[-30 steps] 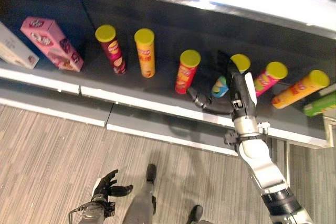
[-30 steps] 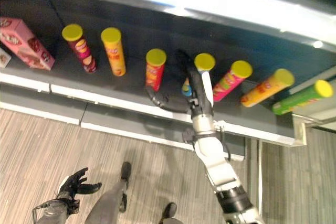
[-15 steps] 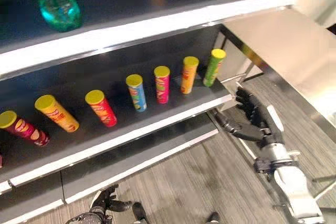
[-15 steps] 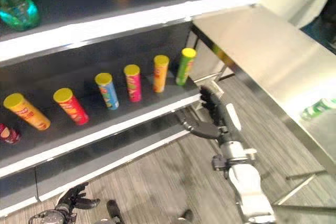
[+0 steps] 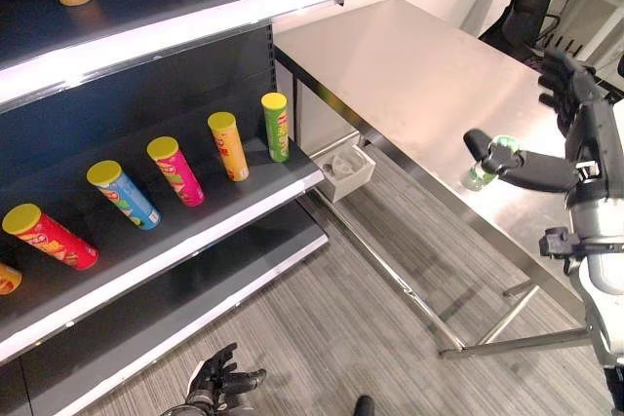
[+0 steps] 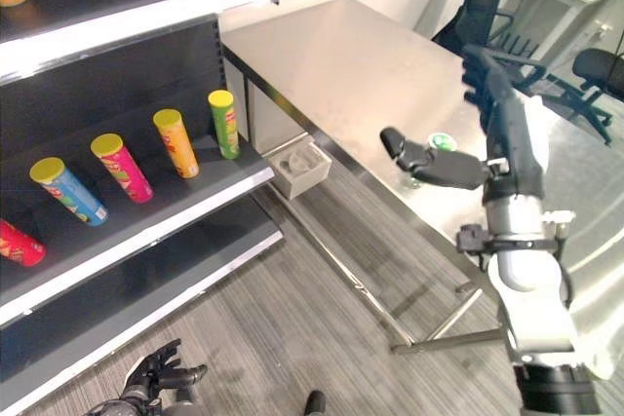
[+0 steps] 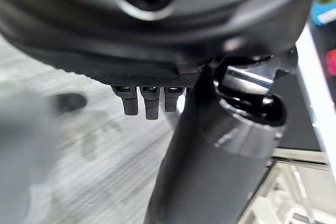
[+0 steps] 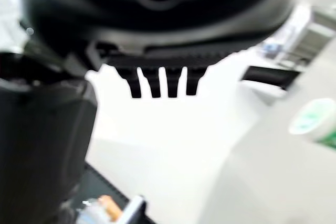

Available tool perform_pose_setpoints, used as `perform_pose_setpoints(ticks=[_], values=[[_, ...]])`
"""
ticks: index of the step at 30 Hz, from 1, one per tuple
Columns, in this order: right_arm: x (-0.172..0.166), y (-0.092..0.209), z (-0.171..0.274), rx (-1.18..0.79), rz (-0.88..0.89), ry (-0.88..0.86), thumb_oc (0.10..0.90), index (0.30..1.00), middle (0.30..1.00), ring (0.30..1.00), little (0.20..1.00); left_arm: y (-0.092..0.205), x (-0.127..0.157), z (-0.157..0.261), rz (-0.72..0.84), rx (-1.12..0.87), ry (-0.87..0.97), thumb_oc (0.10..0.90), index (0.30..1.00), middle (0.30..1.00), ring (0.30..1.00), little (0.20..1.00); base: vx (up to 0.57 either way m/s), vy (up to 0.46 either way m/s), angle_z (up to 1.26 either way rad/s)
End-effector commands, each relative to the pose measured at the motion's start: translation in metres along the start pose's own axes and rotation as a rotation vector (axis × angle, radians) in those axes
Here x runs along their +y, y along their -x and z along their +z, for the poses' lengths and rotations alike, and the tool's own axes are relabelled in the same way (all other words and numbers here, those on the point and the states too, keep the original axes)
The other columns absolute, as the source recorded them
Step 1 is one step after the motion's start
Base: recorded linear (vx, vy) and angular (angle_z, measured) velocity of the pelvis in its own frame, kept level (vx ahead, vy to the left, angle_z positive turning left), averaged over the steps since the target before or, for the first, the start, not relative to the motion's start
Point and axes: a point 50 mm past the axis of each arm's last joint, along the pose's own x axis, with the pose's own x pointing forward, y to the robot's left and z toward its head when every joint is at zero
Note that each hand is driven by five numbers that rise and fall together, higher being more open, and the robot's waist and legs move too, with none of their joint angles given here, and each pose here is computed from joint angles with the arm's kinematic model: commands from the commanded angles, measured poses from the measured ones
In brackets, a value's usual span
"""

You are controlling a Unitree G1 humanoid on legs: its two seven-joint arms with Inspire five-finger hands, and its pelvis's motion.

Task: Put the goods on the table back onto the shelves and tidy them up.

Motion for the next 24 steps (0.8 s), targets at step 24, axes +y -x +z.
perform_pose_setpoints(ticks=[24], values=[[-0.085, 0.008, 0.007, -0.009, -0.284, 0.379, 0.800, 0.900, 0.900, 0.900, 0.900, 0.006, 0.029, -0.001, 0.010, -0.001, -0.162, 0.800, 0.900, 0.900, 0.900, 0.900, 0.11, -0.062, -0.12]])
